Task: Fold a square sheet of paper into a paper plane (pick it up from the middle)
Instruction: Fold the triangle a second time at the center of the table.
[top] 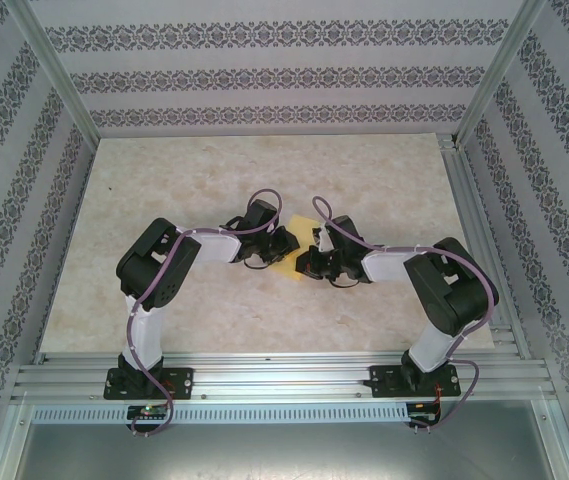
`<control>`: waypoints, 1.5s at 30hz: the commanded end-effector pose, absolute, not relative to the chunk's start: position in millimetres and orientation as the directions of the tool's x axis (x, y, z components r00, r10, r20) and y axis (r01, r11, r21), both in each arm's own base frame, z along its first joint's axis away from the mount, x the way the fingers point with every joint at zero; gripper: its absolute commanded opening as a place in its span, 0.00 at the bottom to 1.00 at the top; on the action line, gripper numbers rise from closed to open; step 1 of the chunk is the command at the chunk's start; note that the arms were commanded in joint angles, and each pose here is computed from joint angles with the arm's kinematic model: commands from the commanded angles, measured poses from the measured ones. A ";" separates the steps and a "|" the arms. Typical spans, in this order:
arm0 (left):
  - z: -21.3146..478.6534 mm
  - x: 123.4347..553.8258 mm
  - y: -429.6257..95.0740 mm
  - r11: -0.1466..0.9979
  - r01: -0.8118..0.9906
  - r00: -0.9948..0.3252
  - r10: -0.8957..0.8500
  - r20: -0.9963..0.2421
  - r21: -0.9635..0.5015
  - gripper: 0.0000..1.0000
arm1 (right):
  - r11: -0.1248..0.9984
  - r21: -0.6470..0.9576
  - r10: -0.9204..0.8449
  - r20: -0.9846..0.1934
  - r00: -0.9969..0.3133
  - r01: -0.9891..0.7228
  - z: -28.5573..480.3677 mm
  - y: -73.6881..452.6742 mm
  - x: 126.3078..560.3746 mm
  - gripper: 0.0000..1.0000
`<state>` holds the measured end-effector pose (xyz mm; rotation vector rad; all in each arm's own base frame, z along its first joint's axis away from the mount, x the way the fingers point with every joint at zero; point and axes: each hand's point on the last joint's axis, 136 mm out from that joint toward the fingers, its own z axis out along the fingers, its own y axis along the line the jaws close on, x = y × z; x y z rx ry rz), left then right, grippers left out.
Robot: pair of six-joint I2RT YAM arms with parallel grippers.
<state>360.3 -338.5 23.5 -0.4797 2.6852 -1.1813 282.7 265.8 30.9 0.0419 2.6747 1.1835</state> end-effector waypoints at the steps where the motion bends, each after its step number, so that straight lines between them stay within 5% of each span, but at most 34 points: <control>1: -9.1 359.1 -321.7 0.676 -0.280 -0.924 -0.383 0.000 -0.682 0.19 | 0.690 0.720 0.093 -0.199 -0.976 -0.081 32.8 270.5 285.9 0.03; 10: -8.7 359.5 -322.4 0.678 -0.277 -0.925 -0.380 -0.002 -0.681 0.20 | 0.769 0.630 0.048 -0.224 -0.973 -0.107 26.9 257.3 286.9 0.04; 19: -9.2 360.1 -322.7 0.677 -0.282 -0.924 -0.382 0.003 -0.680 0.20 | 0.692 0.707 0.067 -0.269 -0.961 -0.150 64.4 277.1 287.4 0.04; 45: -10.3 358.8 -324.3 0.675 -0.284 -0.926 -0.376 0.012 -0.681 0.19 | 0.776 0.629 0.102 -0.185 -0.977 -0.038 4.5 255.3 283.4 0.03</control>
